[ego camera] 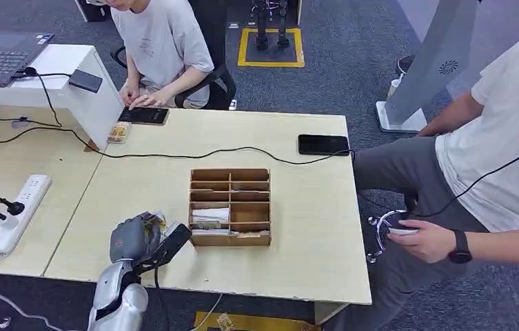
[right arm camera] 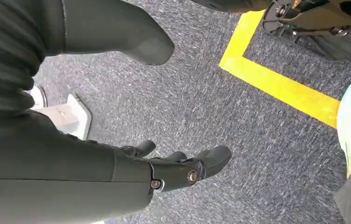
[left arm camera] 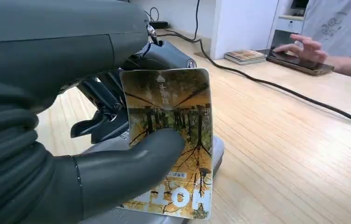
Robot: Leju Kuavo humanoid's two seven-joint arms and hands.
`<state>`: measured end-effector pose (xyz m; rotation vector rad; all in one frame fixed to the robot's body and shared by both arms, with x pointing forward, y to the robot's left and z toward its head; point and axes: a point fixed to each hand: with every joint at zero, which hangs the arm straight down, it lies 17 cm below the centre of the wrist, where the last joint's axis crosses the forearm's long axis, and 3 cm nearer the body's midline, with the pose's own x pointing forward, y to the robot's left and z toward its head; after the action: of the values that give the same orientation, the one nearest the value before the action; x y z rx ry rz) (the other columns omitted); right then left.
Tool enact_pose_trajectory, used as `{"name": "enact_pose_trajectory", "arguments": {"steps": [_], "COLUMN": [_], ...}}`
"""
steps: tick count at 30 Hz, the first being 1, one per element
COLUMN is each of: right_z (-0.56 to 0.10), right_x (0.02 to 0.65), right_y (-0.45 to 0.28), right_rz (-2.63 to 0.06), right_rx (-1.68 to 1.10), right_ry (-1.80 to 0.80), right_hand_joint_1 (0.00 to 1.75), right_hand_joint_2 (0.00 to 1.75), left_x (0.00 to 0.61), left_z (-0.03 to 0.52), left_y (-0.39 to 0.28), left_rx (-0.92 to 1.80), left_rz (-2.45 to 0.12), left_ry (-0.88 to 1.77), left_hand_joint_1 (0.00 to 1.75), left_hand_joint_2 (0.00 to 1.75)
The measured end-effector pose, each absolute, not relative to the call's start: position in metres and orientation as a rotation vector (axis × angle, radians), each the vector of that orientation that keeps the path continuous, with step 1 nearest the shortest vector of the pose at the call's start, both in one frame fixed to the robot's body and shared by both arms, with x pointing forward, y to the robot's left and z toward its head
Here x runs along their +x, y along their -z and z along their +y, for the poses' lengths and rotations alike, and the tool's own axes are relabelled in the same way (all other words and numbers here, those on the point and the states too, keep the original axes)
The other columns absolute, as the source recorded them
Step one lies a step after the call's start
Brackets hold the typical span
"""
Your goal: Pass the card to the sensor for recognition and then transmit it.
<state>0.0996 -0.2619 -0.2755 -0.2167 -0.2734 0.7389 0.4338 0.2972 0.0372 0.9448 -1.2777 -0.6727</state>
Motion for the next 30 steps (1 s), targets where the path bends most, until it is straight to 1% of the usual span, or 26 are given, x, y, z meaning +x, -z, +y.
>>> {"name": "enact_pose_trajectory", "arguments": {"steps": [3,6,11,15,24,30], "right_z": [-0.262,-0.262,-0.263,-0.263,-0.262,-0.261], "right_x": [0.100,0.099,0.098,0.097,0.097,0.097], "right_y": [0.276,0.276,0.276,0.276,0.276,0.276], "right_rz": [-0.274,-0.273,-0.264,-0.262,-0.264,-0.267], "right_rx": [-0.217,-0.217,-0.218,-0.219,-0.219,-0.218], "right_ry": [-0.737,-0.734,-0.736,-0.740,-0.750,-0.760], "right_hand_joint_1": [0.00,0.00,0.00,0.00,0.00,0.00], "right_hand_joint_2": [1.75,1.75,1.75,1.75,1.75,1.75], "left_x": [0.434,0.435,0.437,0.439,0.445,0.448], "left_z": [0.295,0.289,0.271,0.275,0.296,0.305], "left_y": [-0.037,-0.038,-0.046,-0.060,-0.110,-0.153], "left_rx": [0.930,0.859,0.599,0.479,0.525,0.553], "left_rz": [-1.286,-1.320,-1.426,-1.488,-1.608,-1.740], "left_ry": [0.674,0.636,0.447,0.294,0.199,0.151], "left_hand_joint_1": [1.75,1.75,1.75,1.75,1.75,1.75], "left_hand_joint_2": [1.75,1.75,1.75,1.75,1.75,1.75]}}
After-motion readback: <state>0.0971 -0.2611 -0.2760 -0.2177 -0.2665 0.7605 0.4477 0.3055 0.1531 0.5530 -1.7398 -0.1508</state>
